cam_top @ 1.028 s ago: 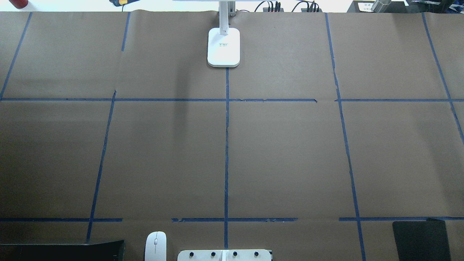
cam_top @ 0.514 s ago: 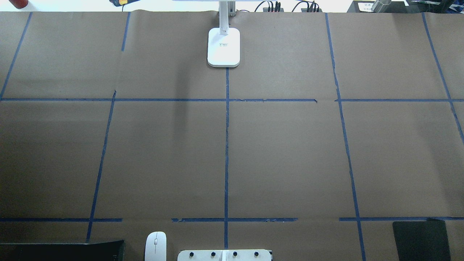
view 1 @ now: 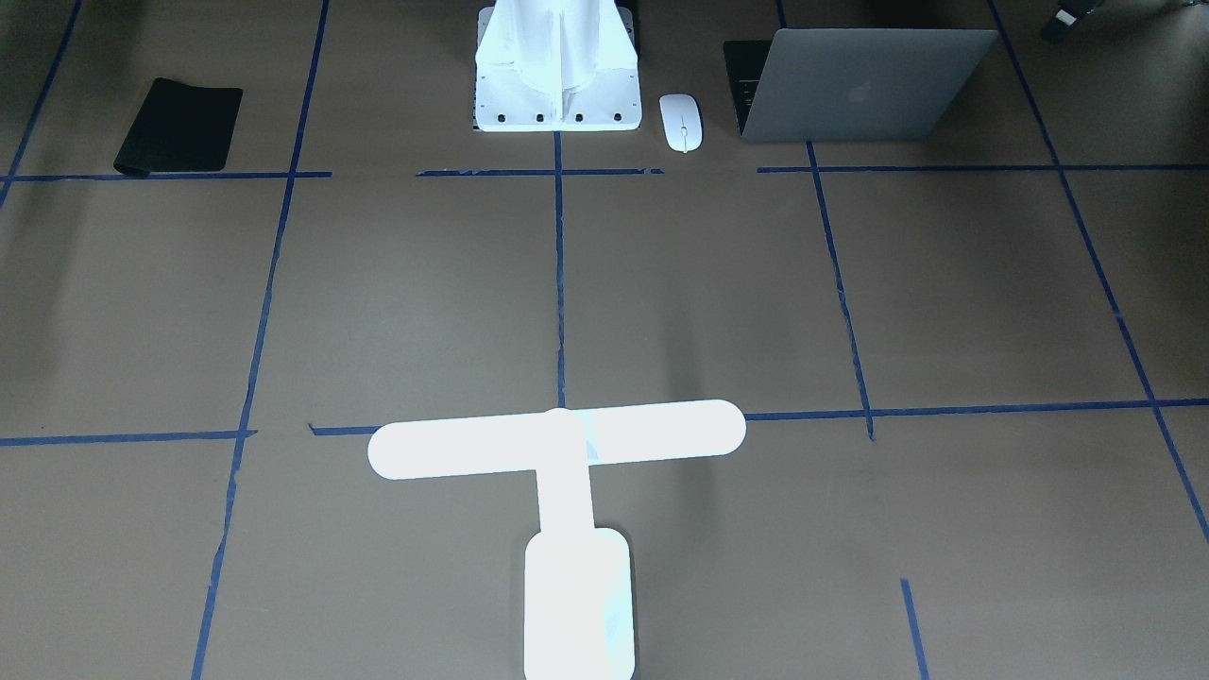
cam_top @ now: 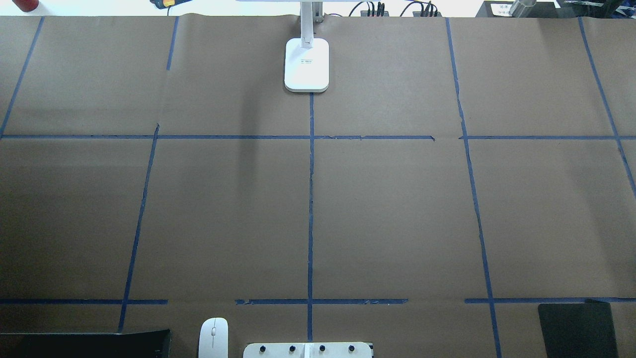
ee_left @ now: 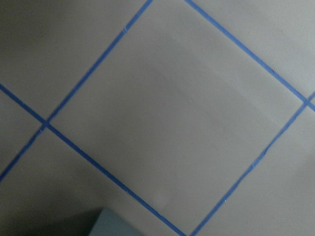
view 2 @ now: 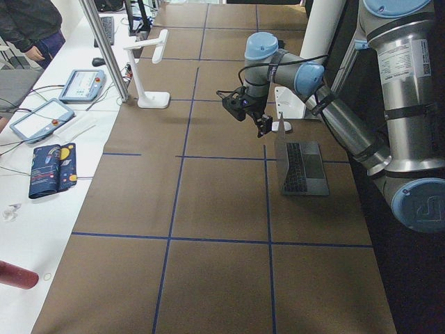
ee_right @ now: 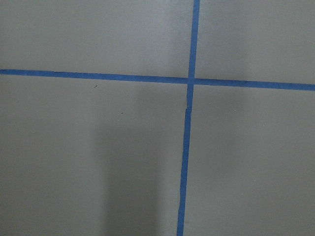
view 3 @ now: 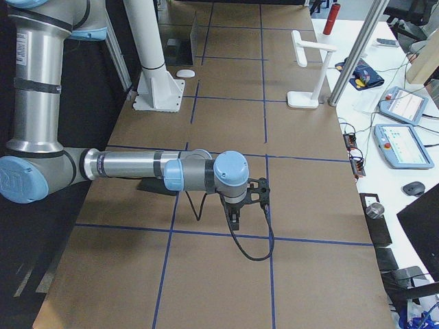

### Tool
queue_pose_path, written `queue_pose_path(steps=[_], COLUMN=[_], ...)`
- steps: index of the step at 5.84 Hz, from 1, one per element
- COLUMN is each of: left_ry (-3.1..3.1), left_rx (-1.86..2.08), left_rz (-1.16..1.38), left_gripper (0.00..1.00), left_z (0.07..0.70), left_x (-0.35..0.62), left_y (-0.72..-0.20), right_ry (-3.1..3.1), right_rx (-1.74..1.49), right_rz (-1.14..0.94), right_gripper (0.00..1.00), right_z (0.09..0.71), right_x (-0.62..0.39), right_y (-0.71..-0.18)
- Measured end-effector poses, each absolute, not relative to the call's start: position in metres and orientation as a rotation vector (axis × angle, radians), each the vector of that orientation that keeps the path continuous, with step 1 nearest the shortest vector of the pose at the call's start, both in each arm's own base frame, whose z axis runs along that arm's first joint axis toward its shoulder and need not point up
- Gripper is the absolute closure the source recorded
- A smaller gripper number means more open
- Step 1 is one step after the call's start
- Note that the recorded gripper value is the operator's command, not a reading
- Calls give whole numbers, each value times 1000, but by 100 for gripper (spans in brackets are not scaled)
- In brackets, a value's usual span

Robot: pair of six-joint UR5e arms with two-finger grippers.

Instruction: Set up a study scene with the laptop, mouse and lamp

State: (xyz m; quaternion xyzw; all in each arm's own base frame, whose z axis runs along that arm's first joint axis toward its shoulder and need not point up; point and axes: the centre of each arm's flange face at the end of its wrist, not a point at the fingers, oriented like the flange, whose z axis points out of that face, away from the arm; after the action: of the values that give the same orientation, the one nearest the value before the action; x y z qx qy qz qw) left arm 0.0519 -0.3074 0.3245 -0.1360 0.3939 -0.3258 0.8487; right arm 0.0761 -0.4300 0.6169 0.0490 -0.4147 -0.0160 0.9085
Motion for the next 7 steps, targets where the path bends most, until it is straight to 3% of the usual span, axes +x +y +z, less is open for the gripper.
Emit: queue_pose_path(steps=[3, 7], left_ry=[762, 604], left_rx=[-304, -343], left_rz=[-831, -998], left_gripper=[0, 0], left_z=[309, 299], left_x=[96, 204], left_y=[-296, -235], right_ry=[-855, -855], right_rx=[104, 107], right_rz=[-35, -35], right_gripper=[0, 0], right_z=[616, 615], right_x=[76, 77], right_y=[-432, -432])
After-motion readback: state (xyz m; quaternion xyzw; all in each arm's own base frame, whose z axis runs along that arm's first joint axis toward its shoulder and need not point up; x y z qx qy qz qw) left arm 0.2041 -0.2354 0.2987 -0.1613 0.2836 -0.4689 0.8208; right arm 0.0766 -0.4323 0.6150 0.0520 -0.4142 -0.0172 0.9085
